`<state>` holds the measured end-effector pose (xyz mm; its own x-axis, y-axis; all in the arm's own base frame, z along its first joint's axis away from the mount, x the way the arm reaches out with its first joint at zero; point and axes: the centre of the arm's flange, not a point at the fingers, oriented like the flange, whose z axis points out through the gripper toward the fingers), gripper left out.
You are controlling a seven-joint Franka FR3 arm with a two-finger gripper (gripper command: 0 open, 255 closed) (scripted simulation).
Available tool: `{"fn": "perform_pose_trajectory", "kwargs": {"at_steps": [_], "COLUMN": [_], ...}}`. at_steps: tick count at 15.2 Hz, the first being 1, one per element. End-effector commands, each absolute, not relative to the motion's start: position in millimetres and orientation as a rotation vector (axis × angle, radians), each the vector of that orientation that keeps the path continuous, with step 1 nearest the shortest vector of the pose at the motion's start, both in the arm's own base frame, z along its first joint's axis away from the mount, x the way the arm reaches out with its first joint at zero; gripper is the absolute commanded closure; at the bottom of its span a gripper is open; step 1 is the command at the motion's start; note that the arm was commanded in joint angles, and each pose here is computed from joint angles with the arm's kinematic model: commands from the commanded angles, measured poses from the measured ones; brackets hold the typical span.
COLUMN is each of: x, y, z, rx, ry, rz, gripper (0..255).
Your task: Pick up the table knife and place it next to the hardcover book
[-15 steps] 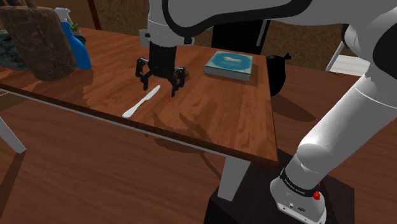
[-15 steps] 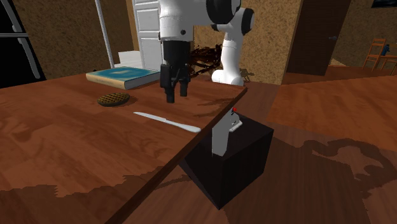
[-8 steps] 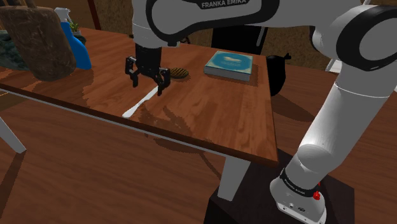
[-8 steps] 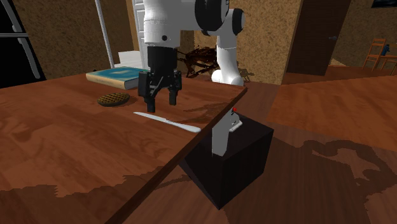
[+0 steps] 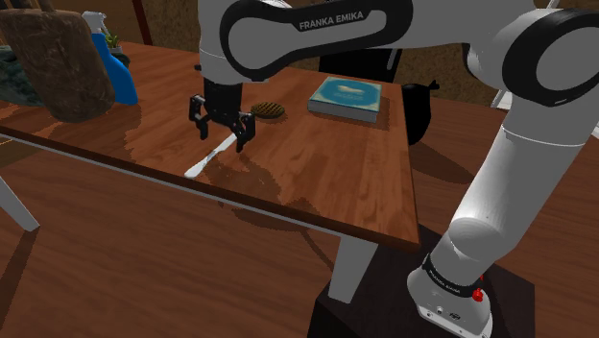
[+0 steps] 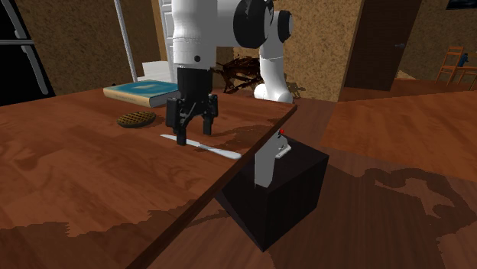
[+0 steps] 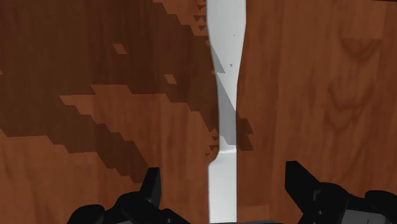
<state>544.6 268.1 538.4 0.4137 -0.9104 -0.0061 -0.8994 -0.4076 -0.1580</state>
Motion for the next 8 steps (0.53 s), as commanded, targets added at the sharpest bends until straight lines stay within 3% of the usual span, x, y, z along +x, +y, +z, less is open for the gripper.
{"fn": "perform_pose_trajectory", "kwargs": {"at_steps": [1,4,5,8], "x": [544.6,544.6,544.6,544.3], "y": [268.2,268.2,268.2,268.2], "z": [538.2,538.3,538.3,538.2], "rx": [-2.524,-2.524,-2.524,-2.524], "ry": [1.626,1.626,1.626,1.626], "rz": [-0.122,-0.122,-0.122,-0.122], "gripper": [0,0,255,255]}}
